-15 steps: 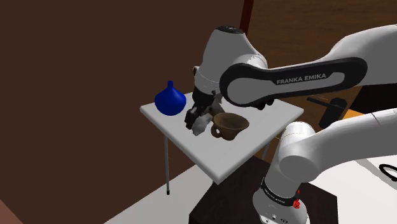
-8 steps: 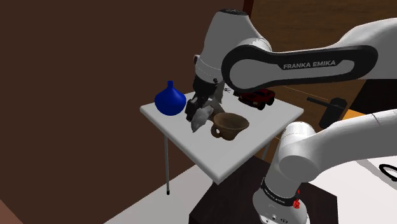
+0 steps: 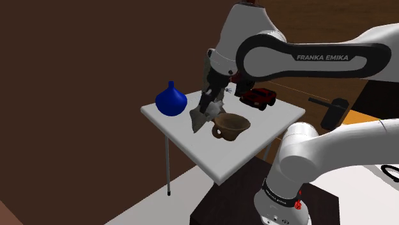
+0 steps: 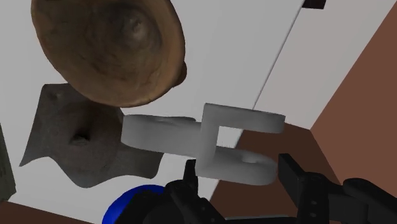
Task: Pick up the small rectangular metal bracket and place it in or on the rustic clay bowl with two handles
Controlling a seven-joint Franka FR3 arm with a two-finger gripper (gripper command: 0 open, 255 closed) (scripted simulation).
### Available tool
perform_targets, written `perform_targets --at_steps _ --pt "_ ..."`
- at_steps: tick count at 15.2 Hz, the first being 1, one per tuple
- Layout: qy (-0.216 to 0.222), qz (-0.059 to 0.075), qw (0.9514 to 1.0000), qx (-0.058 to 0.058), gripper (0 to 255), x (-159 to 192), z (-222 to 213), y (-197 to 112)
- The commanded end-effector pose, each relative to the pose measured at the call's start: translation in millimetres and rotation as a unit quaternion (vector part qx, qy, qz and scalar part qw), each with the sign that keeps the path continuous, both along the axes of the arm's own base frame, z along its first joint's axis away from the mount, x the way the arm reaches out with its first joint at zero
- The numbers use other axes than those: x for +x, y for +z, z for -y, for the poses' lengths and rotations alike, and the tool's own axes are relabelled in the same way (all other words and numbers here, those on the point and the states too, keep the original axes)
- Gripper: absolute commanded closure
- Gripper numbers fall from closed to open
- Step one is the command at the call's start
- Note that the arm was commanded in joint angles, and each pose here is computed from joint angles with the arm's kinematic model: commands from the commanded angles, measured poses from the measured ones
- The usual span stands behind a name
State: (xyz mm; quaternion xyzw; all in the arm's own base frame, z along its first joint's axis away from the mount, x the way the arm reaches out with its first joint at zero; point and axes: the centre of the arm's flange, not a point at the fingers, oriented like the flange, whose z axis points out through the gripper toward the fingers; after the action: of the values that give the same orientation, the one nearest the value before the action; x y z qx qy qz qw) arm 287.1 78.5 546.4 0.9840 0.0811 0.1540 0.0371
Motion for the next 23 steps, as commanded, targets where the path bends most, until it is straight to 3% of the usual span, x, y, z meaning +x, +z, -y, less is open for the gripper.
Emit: perform_targets --at_steps 1,8,23 --pt "0.001 0.0 1.0 0.0 255 -9.1 26.0 4.8" --pt "0.001 0.0 1.0 0.0 255 -38.6 111.5 11.6" --pt "0.001 0.0 1.0 0.0 255 -38.6 111.5 -71.1"
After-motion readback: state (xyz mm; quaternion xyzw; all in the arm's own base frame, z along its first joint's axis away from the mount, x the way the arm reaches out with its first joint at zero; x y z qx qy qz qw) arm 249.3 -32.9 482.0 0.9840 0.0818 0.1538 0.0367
